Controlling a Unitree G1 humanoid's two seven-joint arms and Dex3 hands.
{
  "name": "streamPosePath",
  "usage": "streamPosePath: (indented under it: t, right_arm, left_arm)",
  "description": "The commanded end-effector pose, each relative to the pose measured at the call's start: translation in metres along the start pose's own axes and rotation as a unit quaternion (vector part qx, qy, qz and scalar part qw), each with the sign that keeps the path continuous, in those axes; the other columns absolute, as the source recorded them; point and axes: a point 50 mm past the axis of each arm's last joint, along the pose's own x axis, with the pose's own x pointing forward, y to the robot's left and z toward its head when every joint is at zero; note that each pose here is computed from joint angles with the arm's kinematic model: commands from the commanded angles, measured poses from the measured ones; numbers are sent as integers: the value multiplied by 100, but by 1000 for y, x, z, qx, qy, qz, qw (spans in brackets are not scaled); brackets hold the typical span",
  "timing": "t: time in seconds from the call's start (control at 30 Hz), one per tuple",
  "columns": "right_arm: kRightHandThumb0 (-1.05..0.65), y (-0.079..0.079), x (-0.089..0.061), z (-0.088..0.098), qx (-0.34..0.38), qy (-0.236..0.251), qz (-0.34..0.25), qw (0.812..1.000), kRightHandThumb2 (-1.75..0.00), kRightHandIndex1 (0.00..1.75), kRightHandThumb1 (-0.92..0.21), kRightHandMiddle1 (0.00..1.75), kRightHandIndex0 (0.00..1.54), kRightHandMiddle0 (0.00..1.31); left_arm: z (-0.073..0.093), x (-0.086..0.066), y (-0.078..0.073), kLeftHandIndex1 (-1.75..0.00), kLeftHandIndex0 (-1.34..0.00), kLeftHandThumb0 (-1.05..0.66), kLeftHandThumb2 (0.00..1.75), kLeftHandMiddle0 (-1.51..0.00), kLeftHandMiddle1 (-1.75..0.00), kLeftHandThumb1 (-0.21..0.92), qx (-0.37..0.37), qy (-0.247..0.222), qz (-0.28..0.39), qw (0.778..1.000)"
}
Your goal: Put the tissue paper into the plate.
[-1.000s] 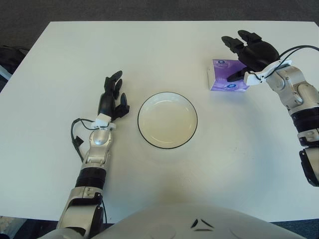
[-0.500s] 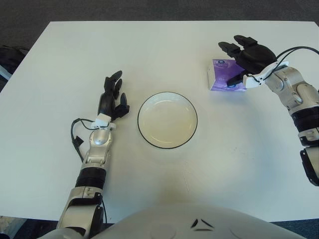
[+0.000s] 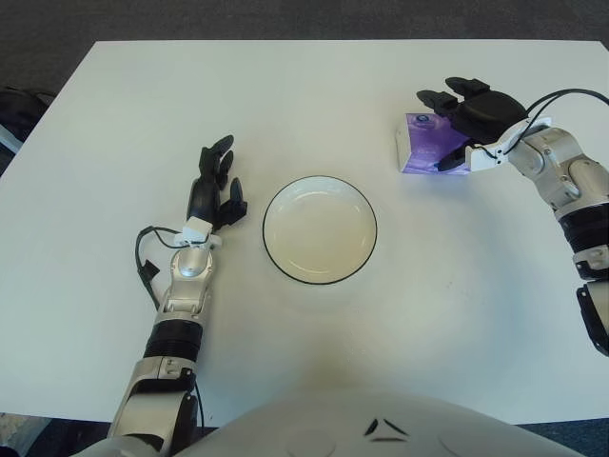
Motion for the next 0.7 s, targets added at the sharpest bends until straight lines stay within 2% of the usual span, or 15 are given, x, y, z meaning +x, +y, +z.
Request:
streamPosePath:
  t: [0.0, 0.67]
  right_arm:
    - [-105, -6, 0, 0, -12, -10, 4, 1000, -3, 0, -90, 0, 0, 0]
    - [-105, 6, -2, 2, -15, -23, 23, 999, -2, 0, -91, 0, 0, 0]
  left_arm:
    - [-34, -37, -8, -77, 0, -64, 85, -34, -2, 92, -1, 89, -8, 996]
    - [-36, -36, -7, -77, 0, -60, 86, -36, -3, 92, -13, 87, -2, 996]
